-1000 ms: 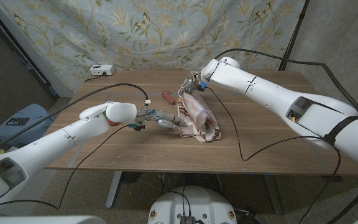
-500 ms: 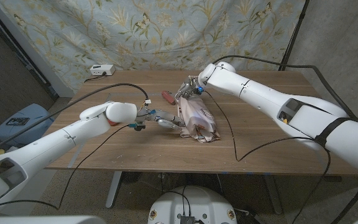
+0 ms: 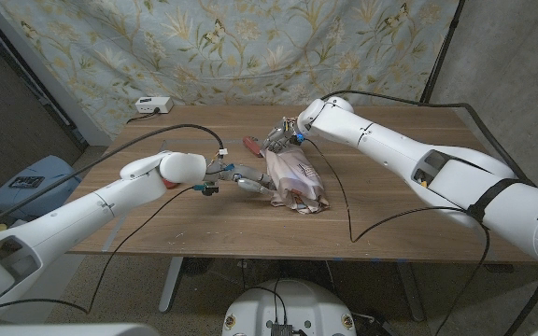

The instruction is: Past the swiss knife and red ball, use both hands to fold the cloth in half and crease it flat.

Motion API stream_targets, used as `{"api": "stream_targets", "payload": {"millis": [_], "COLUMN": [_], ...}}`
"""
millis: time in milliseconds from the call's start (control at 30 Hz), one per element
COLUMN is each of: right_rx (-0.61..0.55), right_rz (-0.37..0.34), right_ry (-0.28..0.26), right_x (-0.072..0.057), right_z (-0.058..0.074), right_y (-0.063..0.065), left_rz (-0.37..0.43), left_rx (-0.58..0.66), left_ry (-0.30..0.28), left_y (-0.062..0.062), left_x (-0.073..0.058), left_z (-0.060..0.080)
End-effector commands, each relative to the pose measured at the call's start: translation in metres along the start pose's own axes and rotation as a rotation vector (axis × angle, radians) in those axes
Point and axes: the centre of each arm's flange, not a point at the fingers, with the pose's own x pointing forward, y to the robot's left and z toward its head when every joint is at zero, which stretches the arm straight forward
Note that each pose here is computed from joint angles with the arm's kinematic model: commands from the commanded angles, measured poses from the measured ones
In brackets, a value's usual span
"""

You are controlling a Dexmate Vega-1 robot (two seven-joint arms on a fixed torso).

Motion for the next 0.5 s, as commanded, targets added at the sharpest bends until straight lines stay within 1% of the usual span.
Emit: {"api": "stream_targets", "payload": {"millis": [33, 133, 333, 500], "right_rx": [0.026, 0.029, 0.036, 0.035], "right_rz": [0.030, 0.031, 0.027, 0.021], "right_ry": [-0.010, -0.012, 0.003, 0.015], "right_x": [0.002, 0.001, -0.001, -0.001], "right_z": [-0.003, -0.003, -0.007, -0.007], "right_y": [0.000, -0.001, -0.004, -0.009], "left_rz": [0.028, 0.035, 0.065, 0.089], "left_rx": [0.001, -0.004, -0.006, -0.013], "left_ry": [-0.009, -0.007, -0.018, -0.024], "left_y": [0.016, 0.021, 0.032, 0.039], "left_x": [-0.009, -0.013, -0.020, -0.026], "left_z": [0.007, 0.010, 0.017, 0.019]}}
